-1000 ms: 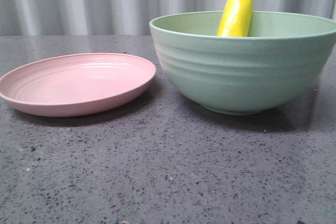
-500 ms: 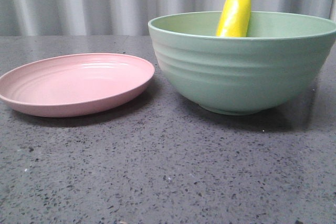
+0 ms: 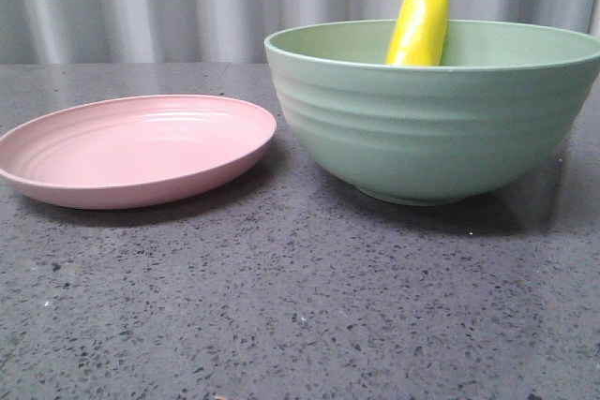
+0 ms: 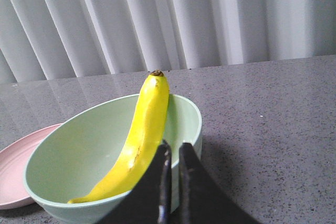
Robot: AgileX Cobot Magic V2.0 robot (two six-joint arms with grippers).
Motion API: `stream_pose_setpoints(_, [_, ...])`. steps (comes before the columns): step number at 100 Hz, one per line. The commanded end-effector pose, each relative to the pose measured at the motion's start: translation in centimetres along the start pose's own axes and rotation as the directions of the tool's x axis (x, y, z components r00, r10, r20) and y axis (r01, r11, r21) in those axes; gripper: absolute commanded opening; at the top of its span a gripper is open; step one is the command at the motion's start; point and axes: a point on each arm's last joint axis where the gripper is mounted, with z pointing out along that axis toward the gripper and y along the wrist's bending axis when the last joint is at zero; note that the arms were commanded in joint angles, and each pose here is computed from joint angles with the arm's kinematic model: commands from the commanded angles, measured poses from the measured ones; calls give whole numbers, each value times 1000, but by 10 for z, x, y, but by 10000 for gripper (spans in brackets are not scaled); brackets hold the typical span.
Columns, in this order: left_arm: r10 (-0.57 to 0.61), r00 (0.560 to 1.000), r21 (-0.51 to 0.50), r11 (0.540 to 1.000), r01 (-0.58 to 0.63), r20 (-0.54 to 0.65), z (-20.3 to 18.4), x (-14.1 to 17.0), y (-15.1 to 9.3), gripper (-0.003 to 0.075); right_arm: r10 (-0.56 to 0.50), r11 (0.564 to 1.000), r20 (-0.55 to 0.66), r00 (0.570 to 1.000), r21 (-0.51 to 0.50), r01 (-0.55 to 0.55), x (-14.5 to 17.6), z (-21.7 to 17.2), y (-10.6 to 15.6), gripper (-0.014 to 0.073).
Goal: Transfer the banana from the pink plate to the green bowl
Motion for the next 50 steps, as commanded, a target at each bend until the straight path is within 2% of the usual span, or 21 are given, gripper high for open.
stream_pose_setpoints(1, [-13, 996, -5, 1000, 13, 90, -1, -4, 0, -20, -18, 1000, 95, 995, 7, 17, -15, 0, 1, -64])
stream_pose_setpoints(50, [-13, 996, -5, 1000, 13, 90, -1, -4, 0, -20, -18, 1000, 89, 996, 8, 17, -13, 0, 0, -64])
